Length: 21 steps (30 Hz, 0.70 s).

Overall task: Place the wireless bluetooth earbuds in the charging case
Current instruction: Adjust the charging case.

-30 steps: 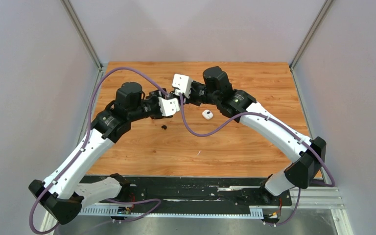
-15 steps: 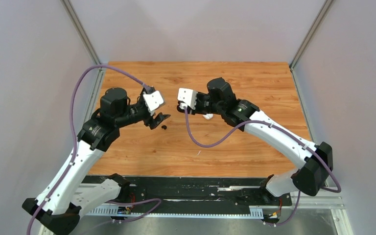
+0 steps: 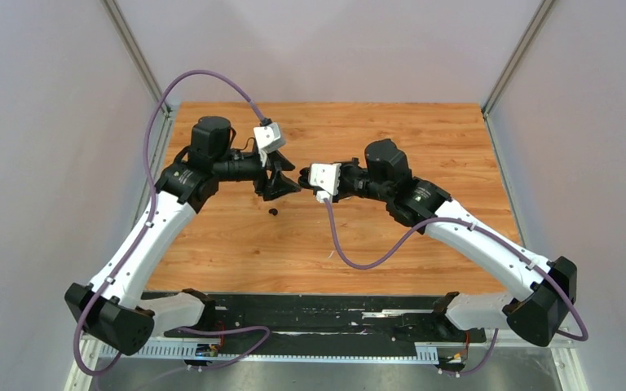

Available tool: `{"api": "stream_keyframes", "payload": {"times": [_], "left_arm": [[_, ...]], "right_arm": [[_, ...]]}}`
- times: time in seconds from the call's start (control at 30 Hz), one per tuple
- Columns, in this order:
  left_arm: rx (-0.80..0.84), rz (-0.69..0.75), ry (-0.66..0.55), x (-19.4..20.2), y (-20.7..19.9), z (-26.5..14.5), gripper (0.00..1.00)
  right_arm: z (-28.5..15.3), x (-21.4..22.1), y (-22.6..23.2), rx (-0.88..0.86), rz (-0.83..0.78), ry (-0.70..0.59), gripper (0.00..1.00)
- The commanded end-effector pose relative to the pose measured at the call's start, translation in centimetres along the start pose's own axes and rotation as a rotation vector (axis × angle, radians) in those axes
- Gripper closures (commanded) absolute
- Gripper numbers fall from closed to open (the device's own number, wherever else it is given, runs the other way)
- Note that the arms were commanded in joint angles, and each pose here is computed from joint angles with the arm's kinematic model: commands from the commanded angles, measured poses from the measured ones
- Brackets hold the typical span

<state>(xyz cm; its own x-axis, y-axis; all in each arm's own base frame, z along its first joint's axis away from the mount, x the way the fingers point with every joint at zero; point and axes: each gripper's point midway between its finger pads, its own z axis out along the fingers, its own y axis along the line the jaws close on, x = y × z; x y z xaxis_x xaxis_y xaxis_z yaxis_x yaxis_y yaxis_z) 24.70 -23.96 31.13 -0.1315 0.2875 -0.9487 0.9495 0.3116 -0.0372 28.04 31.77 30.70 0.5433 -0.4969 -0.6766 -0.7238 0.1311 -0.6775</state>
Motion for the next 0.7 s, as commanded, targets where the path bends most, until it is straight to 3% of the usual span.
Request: {"api": "stream_keyframes", "payload": {"times": [0.0,0.2,0.67], "left_arm": [[0.148,-0.011,-0.052,-2.2,-2.0,-0.1,0.32],[0.151,-0.057,-0.058,-2.2,-1.3,0.6,0.3],[0.182,-0.138,-0.048,-2.5,0.1,1.4,0.5]], "right_arm": [[-0.3,-1.9,-1.0,0.032,-0.079,-0.077,1.0],[-0.2,-2.1,-0.7,0.024,-0.106,-0.095,1.0],[-0.9,-3.3,0.4,-0.014,-0.234,-0.17,1.0]]}}
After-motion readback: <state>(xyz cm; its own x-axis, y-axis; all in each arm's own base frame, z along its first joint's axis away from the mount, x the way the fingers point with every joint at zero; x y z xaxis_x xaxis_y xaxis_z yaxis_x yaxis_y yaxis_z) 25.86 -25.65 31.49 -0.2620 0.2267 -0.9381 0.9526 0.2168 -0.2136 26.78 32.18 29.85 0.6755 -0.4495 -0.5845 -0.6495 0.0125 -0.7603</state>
